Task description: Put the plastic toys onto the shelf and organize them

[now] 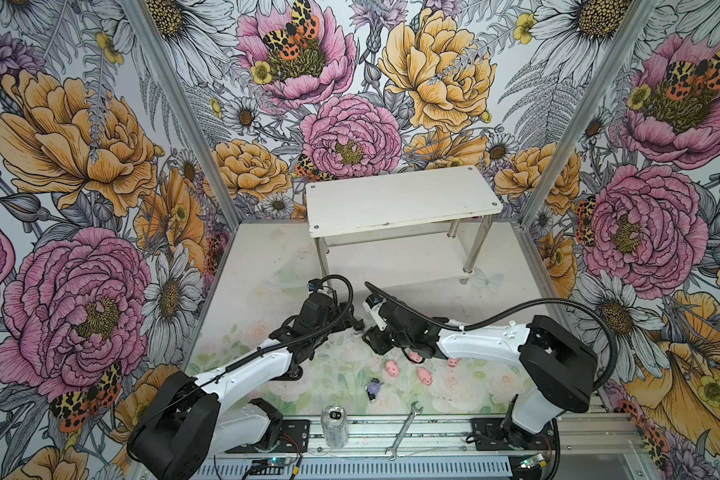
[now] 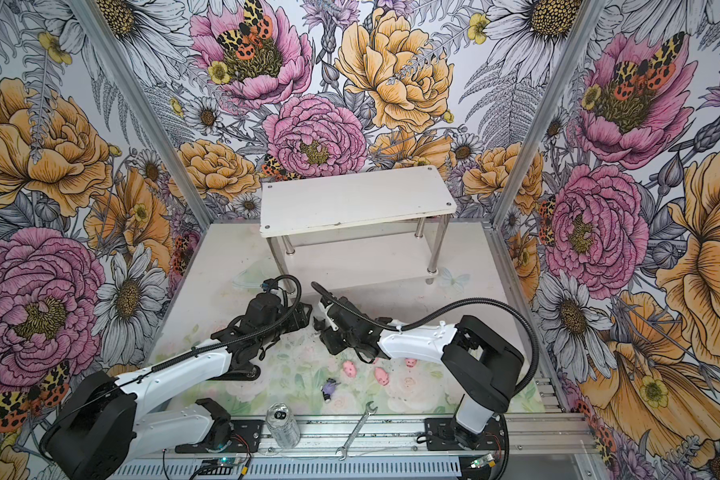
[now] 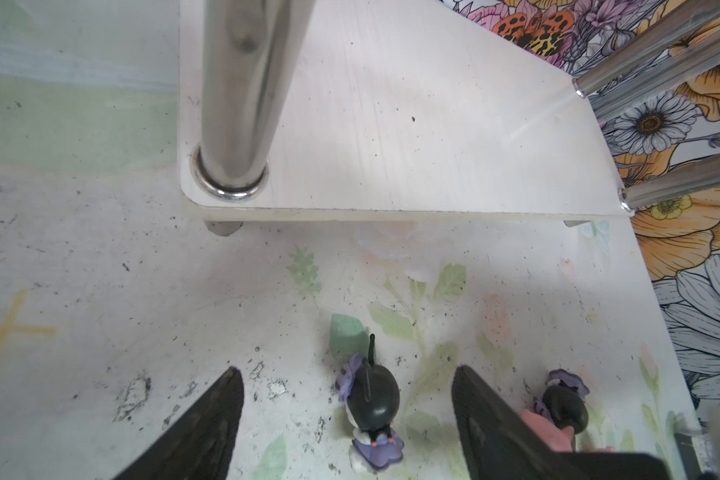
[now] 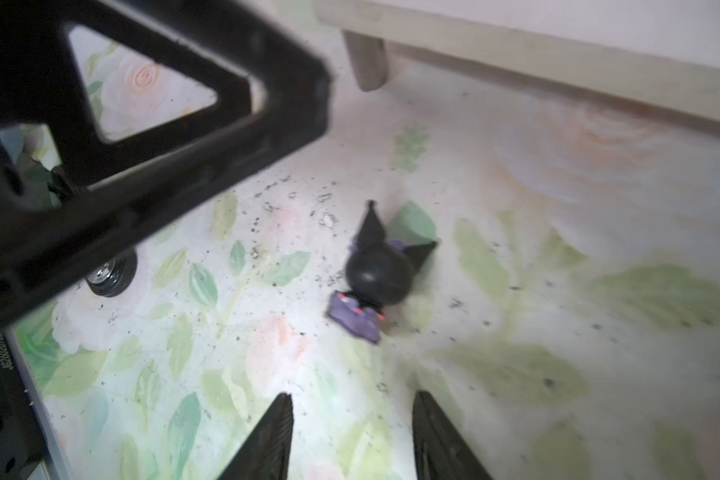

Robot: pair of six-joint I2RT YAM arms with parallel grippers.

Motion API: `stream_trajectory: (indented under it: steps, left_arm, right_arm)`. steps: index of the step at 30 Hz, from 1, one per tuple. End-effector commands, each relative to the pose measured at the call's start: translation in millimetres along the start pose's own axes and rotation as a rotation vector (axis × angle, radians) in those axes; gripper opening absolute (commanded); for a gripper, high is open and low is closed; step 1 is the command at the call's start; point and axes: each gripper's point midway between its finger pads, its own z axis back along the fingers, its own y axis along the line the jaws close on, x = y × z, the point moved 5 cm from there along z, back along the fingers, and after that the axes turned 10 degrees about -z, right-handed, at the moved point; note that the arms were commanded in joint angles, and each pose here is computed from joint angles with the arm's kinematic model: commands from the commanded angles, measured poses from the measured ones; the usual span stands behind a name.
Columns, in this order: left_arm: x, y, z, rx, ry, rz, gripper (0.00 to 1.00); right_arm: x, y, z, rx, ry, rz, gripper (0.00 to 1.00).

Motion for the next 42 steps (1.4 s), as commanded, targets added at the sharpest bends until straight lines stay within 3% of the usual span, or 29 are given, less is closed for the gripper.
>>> stream_trajectory:
  steps: [1,7,12,15,18,23,28,37,42]
  left_arm:
    - [-6,-7,5,-0.037,0.039,-0.039,0.83]
    - [-21,-14,11,-0.052,0.077,-0.050,0.85]
    - [-20,-5,18,-0.012,0.040,-0.006,0.86]
    - [-18,8,24,0.050,0.020,0.027,0.83]
    - [-15,29,31,0.127,0.001,0.085,0.82]
    - [-16,67,42,0.233,-0.023,0.205,0.82]
    - [-11,88,52,0.267,-0.077,0.273,0.82]
    - [-9,99,48,0.266,-0.070,0.294,0.82]
    - [-10,100,42,0.259,-0.059,0.288,0.82]
  right_arm:
    - [20,-26,31,-0.031,-0.080,-0.104,0.48]
    - [24,-48,37,-0.037,-0.059,-0.226,0.41]
    - [25,-22,11,0.023,0.021,-0.170,0.16]
    - [24,-1,-5,0.051,0.054,-0.122,0.11]
    - [24,16,-21,0.070,0.078,-0.076,0.12]
    - [26,33,-43,0.065,0.086,-0.006,0.29]
    - [31,46,-53,0.066,0.074,0.047,0.33]
    - [27,32,-83,-0.023,0.112,0.018,0.40]
    - [23,11,-88,-0.025,0.149,-0.056,0.41]
